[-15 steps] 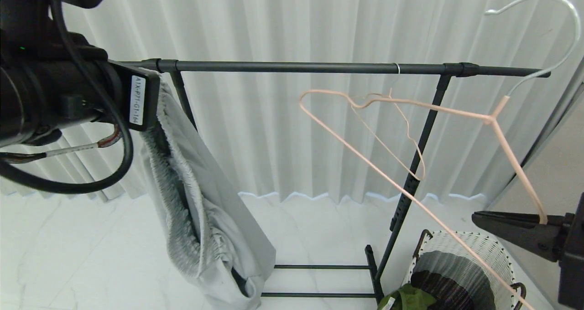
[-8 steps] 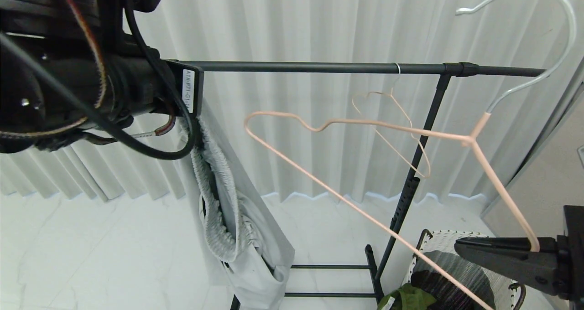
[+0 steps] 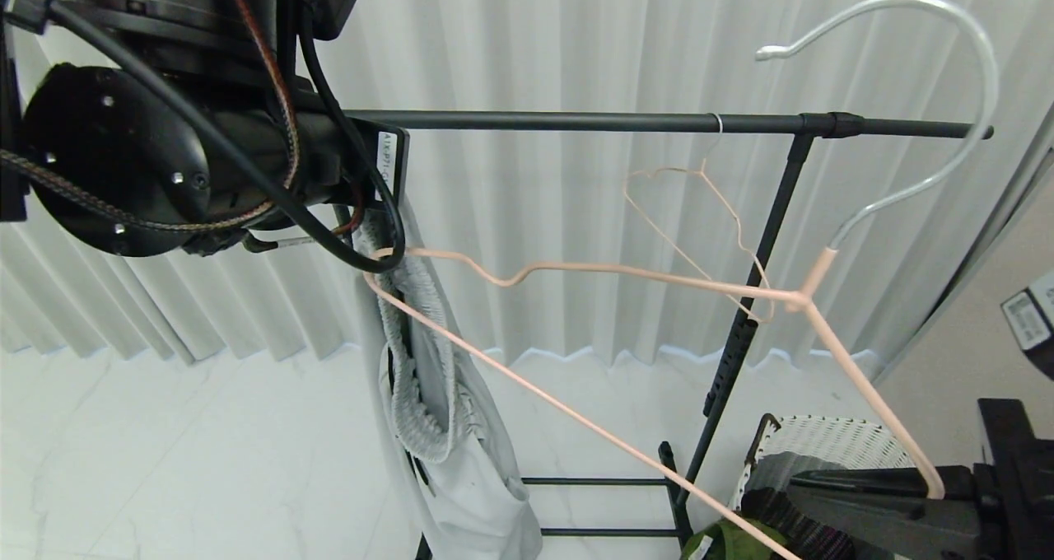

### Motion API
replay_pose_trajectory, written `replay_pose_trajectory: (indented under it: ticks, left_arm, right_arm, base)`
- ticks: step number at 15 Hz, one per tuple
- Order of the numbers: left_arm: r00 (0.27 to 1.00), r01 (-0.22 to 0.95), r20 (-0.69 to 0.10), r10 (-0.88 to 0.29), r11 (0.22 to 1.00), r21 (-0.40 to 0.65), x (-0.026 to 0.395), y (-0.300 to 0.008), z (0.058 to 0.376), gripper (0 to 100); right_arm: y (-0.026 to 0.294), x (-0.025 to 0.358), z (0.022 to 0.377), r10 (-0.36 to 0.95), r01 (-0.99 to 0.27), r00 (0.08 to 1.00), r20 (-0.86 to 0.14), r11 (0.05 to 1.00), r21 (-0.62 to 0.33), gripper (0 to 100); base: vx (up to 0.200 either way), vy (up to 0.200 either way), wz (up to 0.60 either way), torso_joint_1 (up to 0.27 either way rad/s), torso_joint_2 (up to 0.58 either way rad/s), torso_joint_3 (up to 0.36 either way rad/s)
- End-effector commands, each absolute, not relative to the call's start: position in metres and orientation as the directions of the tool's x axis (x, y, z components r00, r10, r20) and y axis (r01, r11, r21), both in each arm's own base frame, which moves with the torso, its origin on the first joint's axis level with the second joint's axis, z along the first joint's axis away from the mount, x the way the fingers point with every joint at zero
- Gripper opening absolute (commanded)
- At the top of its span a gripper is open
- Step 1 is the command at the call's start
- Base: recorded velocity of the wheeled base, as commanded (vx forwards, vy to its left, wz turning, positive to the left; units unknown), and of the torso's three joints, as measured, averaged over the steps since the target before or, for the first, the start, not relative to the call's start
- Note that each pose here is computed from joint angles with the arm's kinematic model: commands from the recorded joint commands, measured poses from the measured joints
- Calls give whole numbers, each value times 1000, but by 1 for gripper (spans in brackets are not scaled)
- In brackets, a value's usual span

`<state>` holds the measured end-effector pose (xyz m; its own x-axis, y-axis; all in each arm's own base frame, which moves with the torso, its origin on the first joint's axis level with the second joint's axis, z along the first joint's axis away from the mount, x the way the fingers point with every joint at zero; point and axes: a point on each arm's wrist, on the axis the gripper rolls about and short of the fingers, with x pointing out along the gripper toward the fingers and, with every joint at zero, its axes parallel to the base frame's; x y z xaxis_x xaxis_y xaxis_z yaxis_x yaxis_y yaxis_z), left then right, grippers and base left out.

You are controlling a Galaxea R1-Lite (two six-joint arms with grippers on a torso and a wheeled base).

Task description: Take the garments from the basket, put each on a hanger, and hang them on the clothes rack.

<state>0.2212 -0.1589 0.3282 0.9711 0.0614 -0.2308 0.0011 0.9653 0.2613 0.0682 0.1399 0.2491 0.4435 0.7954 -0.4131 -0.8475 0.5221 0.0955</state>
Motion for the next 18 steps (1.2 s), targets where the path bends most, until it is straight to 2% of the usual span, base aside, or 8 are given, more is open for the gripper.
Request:
replay_pose_trajectory:
  ticks: [1,4,8,14,18]
  left_arm:
    - [973,6,-224,54,966,258,217,-159,331,0]
    - [975,8,-216,48,968,252,215,-158,333,0]
    - [975,23,-219,33,967,252,213,-162,333,0]
    - [975,46,-221,11,966,254,210,-167,332,0]
    - [976,56,-219,0,966,251,207,-169,333,0]
  right_arm:
    - [151,80,242,767,-822,468,-439,560,102,0]
    - [164,99,243,748,-784,513,-421,608,125,0]
    - [183,114,249,753,-761,534,-385,626,169,0]
    - [204,130,242,738,-735,557,-381,651,187,0]
    - [224,147,237,703,-678,609,-367,702,218,0]
  base:
    - [0,0,0,0,0,0]
    - [0,0,0,0,0,0]
    - [0,0,0,0,0,0]
    - [0,0,0,0,0,0]
    - [0,0,0,0,0,0]
